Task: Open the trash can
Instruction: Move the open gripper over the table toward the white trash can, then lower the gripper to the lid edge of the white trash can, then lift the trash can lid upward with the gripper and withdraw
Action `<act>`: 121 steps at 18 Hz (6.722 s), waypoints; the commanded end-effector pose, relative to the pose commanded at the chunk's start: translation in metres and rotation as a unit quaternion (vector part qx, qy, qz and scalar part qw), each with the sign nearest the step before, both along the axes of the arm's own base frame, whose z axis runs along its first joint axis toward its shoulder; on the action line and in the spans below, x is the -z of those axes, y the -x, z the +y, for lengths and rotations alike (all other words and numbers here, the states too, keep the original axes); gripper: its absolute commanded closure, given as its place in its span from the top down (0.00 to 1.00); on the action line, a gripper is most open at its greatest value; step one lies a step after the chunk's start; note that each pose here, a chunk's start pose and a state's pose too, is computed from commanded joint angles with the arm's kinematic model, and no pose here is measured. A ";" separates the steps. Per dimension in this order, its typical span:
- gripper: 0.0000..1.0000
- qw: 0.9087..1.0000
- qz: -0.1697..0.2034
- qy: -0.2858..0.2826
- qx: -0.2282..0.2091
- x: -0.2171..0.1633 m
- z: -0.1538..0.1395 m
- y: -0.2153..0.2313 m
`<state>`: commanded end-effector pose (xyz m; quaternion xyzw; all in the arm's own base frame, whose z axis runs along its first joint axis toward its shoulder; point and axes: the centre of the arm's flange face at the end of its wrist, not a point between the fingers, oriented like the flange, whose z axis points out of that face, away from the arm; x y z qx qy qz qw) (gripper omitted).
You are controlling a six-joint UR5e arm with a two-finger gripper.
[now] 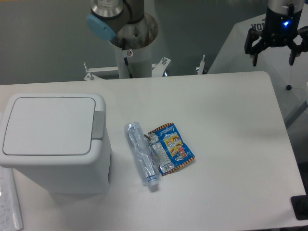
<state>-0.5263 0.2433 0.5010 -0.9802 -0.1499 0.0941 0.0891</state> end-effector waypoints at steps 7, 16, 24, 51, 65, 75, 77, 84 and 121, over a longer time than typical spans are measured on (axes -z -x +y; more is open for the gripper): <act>1.00 1.000 0.005 -0.006 0.011 -0.008 0.011 -0.011; 1.00 0.997 -0.022 -0.032 -0.060 -0.002 0.069 -0.045; 1.00 0.994 -0.050 -0.071 -0.067 -0.009 0.122 -0.091; 1.00 0.958 -0.145 -0.194 -0.153 -0.002 0.245 -0.203; 1.00 0.958 -0.153 -0.189 -0.151 0.005 0.256 -0.210; 1.00 0.961 -0.162 -0.178 -0.140 0.016 0.270 -0.224; 1.00 0.961 -0.163 -0.177 -0.139 0.017 0.270 -0.225; 1.00 0.961 -0.166 -0.176 -0.134 0.017 0.272 -0.231; 1.00 0.961 -0.062 -0.207 -0.170 -0.035 0.175 -0.099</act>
